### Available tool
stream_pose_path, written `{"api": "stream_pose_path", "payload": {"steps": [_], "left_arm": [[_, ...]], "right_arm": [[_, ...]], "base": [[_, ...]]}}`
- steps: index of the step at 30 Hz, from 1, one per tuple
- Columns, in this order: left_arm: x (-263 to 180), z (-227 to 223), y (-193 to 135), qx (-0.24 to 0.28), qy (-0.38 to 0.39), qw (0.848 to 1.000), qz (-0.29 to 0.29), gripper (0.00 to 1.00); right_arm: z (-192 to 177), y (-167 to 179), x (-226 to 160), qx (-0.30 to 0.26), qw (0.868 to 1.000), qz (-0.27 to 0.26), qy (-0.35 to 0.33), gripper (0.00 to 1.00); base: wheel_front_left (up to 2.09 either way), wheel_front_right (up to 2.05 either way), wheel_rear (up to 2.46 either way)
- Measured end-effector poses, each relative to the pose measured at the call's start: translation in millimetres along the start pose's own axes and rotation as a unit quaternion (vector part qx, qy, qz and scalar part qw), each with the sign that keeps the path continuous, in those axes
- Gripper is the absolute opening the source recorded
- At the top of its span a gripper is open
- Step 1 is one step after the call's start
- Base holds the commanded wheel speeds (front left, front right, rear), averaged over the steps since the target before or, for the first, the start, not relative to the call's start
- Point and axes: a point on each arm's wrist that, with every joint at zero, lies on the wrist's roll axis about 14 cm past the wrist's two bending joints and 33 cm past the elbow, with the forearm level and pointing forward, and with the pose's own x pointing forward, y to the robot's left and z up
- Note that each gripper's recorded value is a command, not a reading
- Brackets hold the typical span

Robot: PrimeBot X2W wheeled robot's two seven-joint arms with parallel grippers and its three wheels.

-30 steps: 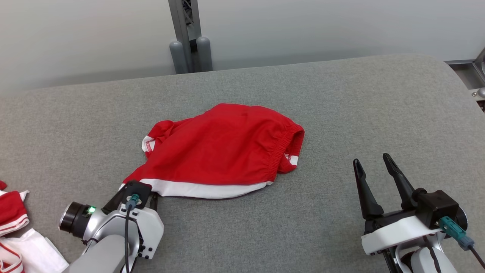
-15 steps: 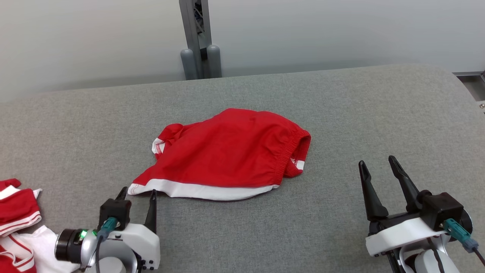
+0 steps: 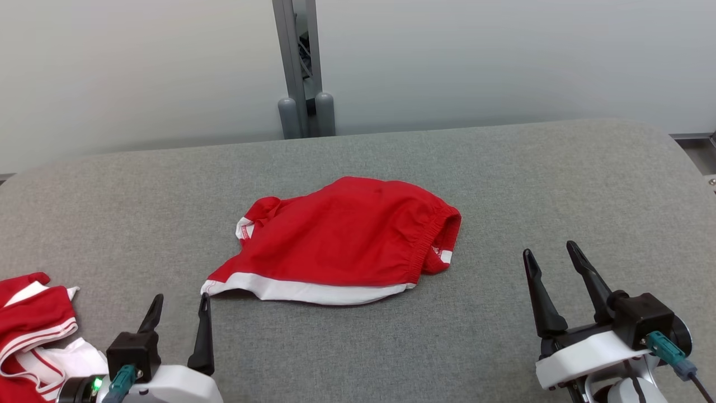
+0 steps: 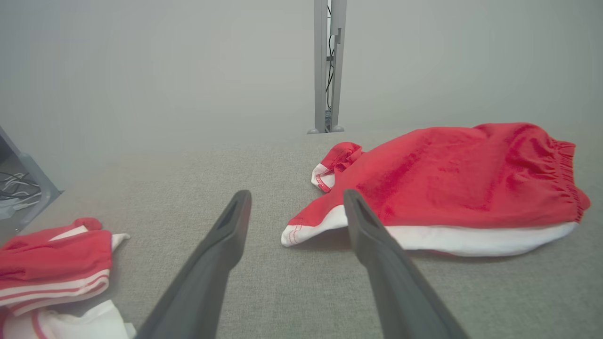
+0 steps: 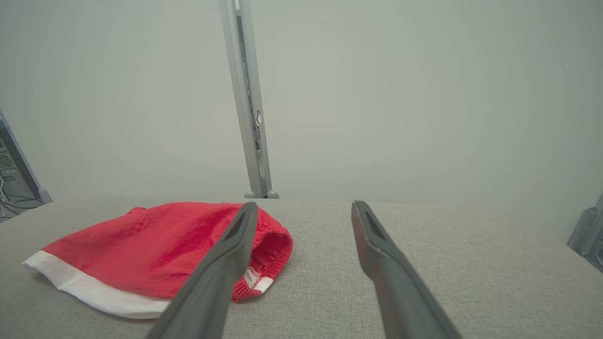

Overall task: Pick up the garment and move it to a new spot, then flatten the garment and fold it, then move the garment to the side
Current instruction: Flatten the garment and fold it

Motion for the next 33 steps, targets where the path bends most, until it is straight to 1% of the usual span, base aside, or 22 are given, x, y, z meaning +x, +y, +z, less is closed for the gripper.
{"api": "stream_pose_path", "payload": {"steps": [4, 8, 23, 28, 33], "left_arm": [[-11.0, -2.6, 6.6, -0.006, -0.001, 1.000, 0.010, 1.00], [-18.4, -8.7, 13.4, -0.015, 0.004, 1.000, 0.020, 1.00], [-22.5, -19.6, 20.7, -0.024, 0.011, 0.999, 0.034, 1.00], [-25.3, -19.1, 19.1, -0.029, 0.007, 0.999, 0.036, 1.00], [-25.5, -16.3, 26.5, -0.030, 0.002, 0.998, 0.046, 1.00]], "right_arm": [[0.7, 4.1, -3.6, 0.000, 1.000, 0.005, 0.000, 1.00], [-7.9, 9.6, -8.0, 0.002, 1.000, 0.012, 0.013, 1.00], [-17.8, 19.8, -5.7, 0.006, 0.999, 0.028, 0.028, 1.00], [-36.1, 34.8, 0.1, 0.004, 0.997, 0.053, 0.056, 1.00], [-61.6, 59.2, 11.2, -0.002, 0.991, 0.095, 0.095, 1.00]], "base": [[0.00, 0.00, 0.00], [0.00, 0.00, 0.00], [0.00, 0.00, 0.00], [0.00, 0.00, 0.00], [0.00, 0.00, 0.00]]}}
